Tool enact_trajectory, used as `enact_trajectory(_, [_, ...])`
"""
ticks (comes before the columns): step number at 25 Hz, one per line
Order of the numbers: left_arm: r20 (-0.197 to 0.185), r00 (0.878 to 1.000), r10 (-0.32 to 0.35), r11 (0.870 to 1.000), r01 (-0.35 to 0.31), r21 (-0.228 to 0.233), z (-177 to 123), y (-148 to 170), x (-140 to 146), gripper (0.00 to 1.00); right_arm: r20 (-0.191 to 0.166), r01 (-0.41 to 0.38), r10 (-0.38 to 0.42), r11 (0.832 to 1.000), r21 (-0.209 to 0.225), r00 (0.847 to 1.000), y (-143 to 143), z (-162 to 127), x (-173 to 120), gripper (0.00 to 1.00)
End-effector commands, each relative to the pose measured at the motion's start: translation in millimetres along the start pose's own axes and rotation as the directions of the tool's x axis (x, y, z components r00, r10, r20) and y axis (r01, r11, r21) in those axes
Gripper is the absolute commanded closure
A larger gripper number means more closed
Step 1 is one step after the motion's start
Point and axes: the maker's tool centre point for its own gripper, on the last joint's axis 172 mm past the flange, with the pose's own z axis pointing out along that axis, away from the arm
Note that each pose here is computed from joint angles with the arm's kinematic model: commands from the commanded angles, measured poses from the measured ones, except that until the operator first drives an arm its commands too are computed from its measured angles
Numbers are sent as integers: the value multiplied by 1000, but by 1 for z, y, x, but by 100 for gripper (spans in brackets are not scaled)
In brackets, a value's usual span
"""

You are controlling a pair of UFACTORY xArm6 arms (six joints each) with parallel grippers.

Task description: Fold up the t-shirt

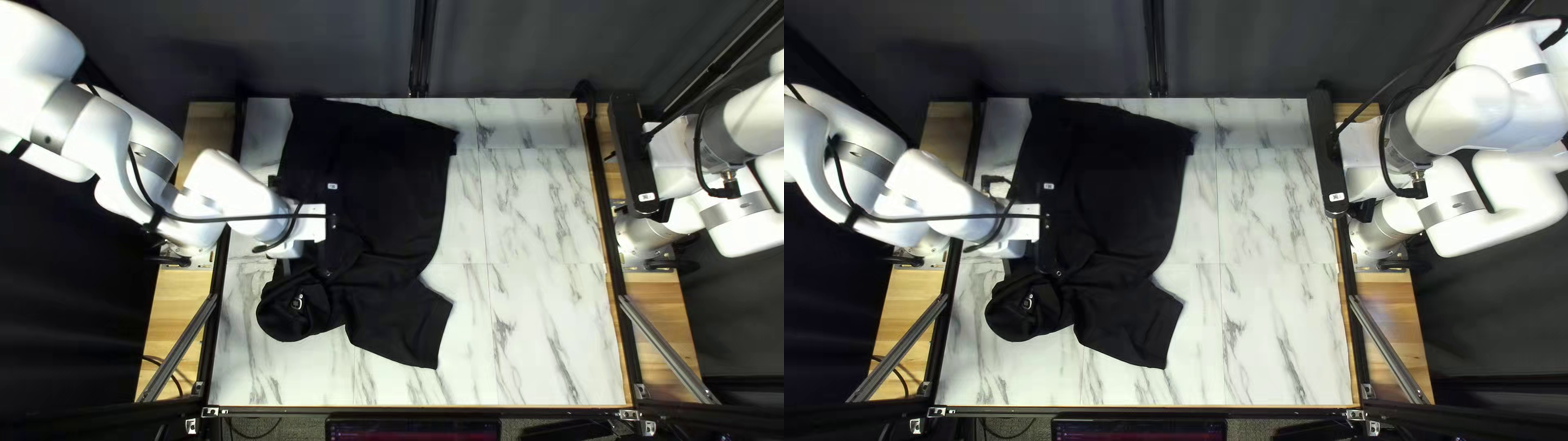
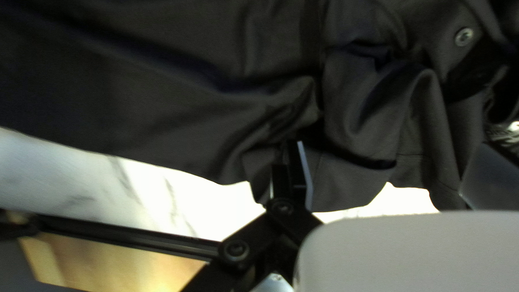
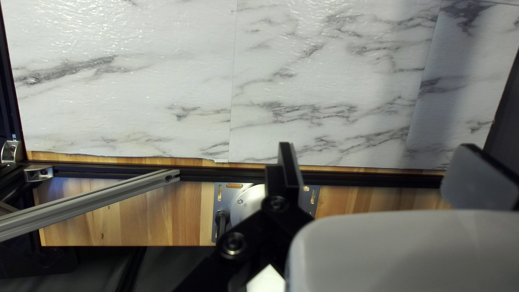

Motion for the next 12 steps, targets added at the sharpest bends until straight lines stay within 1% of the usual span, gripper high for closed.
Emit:
enact_trajectory(1, [-2,999,-37,999,37,3,6,-7,-1,0,0,0,0,1000,0,1000,0,0,0,0])
enact_trajectory(8, [-5,995,-99,995,99,15,31,-30,5,0,0,0,0,1000,0,1000,0,0,0,0])
enact_trajectory(11, [11,993,-119,993,119,26,35,-36,5,0,0,0,0,1000,0,1000,0,0,0,0])
enact_trajectory(12, [27,991,-127,991,126,34,35,-39,4,0,0,0,0,1000,0,1000,0,0,0,0])
